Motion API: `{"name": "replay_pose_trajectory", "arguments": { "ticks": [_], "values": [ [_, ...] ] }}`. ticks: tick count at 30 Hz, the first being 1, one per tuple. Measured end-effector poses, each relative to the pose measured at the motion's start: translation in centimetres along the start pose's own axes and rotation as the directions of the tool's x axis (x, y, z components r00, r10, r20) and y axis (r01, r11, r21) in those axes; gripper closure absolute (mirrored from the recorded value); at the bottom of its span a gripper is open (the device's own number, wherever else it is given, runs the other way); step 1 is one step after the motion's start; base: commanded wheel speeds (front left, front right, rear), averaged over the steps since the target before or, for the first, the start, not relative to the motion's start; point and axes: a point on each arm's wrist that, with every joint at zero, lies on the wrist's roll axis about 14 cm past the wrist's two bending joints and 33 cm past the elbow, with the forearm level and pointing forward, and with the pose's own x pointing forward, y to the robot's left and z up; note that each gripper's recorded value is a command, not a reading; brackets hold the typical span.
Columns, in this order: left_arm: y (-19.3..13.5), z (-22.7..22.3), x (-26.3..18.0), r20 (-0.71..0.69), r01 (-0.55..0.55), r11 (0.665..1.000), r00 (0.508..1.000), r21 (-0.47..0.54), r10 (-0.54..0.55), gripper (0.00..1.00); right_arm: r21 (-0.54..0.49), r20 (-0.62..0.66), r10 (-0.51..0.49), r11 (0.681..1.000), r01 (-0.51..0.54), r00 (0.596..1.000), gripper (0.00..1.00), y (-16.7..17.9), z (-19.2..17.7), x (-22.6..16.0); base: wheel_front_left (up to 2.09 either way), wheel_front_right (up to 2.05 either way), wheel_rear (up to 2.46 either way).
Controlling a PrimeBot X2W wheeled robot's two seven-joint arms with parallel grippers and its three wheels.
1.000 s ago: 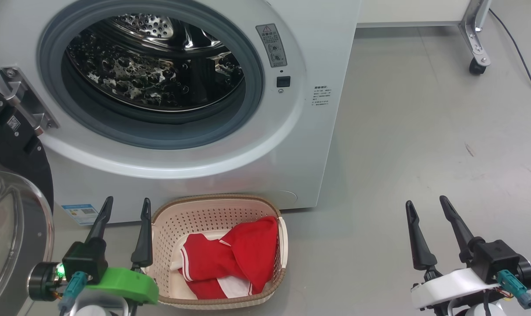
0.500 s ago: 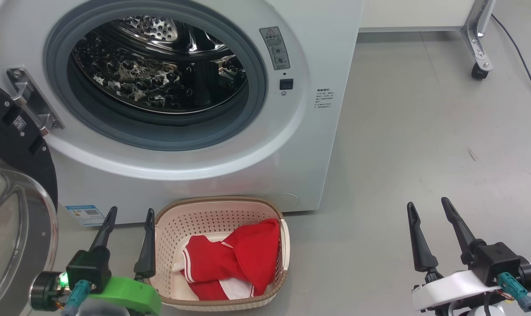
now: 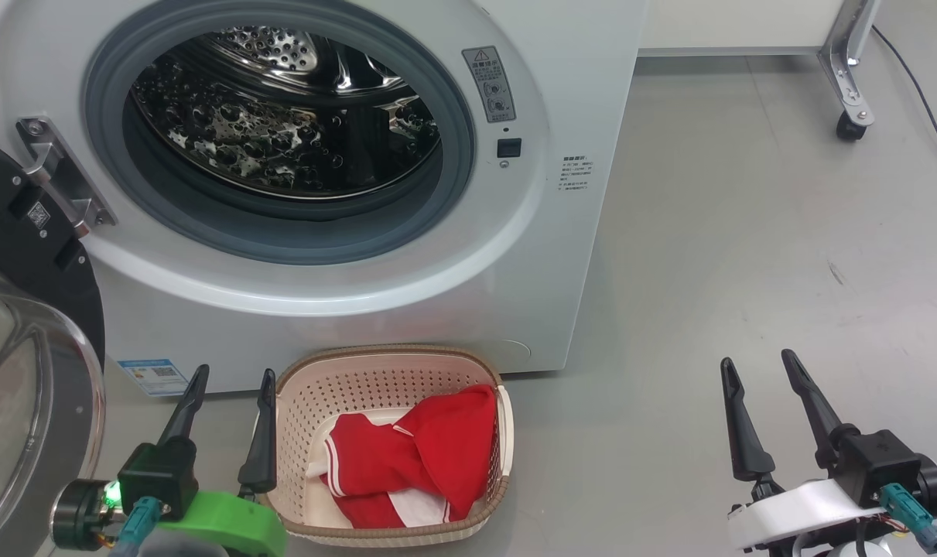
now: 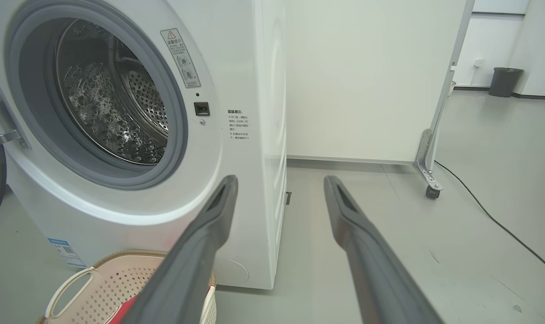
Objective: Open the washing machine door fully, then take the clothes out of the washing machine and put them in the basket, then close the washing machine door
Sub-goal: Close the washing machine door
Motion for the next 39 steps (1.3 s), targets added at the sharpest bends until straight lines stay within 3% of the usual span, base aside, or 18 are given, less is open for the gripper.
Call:
{"name": "replay_pose_trajectory", "arguments": {
  "ticks": [20, 39],
  "values": [
    [-0.3, 1.0, 0.0, 0.020, 0.003, 1.000, 1.000, 0.014, -0.004, 0.00, -0.001, 0.010, 0.006, 1.000, -0.006, 1.000, 0.00, 0.2, 0.3, 0.2, -0.13, 0.13, 0.00],
    [-0.3, 1.3, 0.1, 0.028, 0.000, 1.000, 1.000, 0.013, -0.001, 0.00, -0.002, 0.001, 0.009, 1.000, -0.009, 1.000, 0.00, 0.2, 0.0, 0.4, -0.83, 0.83, 0.00]
  ]
}}
